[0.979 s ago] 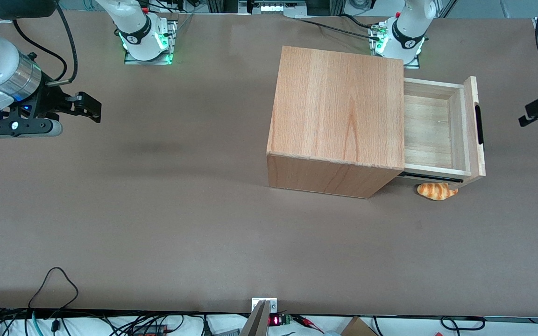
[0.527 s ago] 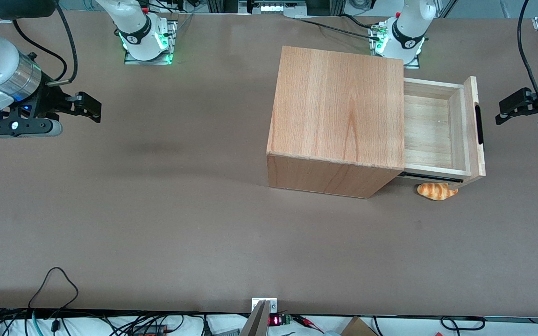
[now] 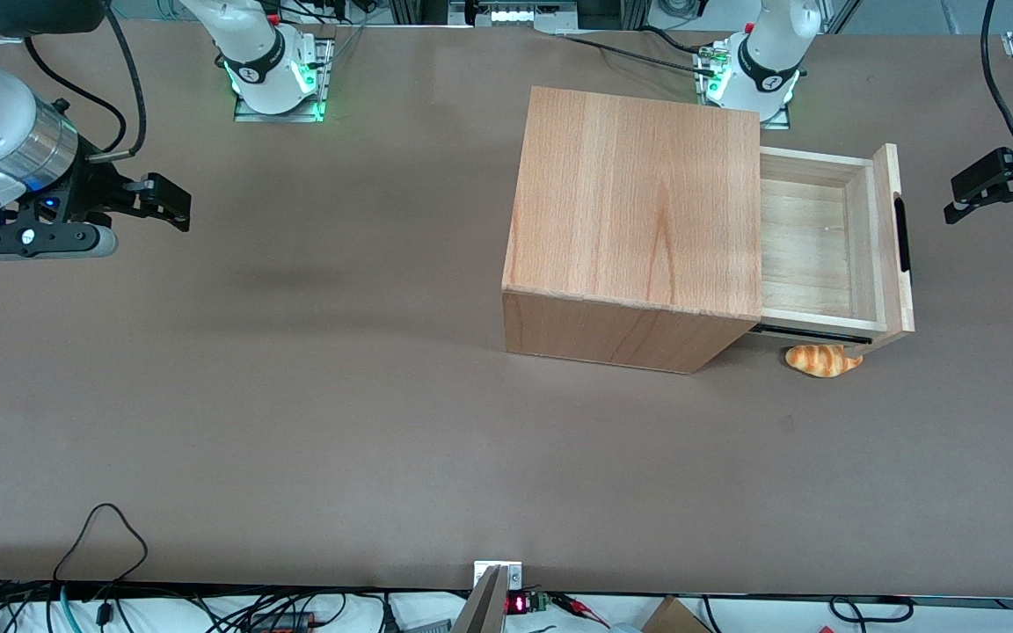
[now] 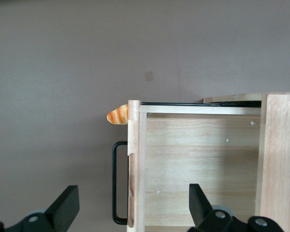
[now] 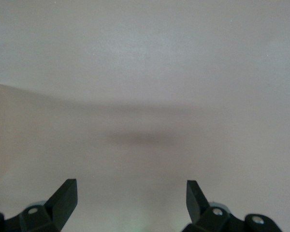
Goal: Open top drawer with left arm
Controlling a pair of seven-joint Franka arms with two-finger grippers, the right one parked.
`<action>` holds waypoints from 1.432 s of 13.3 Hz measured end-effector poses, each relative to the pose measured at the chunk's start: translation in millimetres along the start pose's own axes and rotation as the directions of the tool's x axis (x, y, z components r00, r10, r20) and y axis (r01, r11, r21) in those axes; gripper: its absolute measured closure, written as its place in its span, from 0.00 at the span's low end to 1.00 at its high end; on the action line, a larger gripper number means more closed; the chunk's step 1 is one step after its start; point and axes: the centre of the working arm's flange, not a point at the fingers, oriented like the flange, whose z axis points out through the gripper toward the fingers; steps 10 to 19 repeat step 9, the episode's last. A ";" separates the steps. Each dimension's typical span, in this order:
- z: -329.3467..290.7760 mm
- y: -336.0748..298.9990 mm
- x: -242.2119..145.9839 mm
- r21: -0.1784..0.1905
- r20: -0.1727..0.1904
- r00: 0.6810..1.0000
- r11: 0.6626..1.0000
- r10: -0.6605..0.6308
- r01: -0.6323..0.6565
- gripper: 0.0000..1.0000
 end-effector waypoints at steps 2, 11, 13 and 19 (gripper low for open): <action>-1.4 9.5 0.2 0.000 -0.002 1.000 1.000 -0.004 0.004 0.00; -4.8 3.8 -1.0 0.001 -0.009 1.000 1.000 -0.022 0.022 0.00; -4.8 3.8 -1.0 0.001 -0.009 1.000 1.000 -0.022 0.022 0.00; -4.8 3.8 -1.0 0.001 -0.009 1.000 1.000 -0.022 0.022 0.00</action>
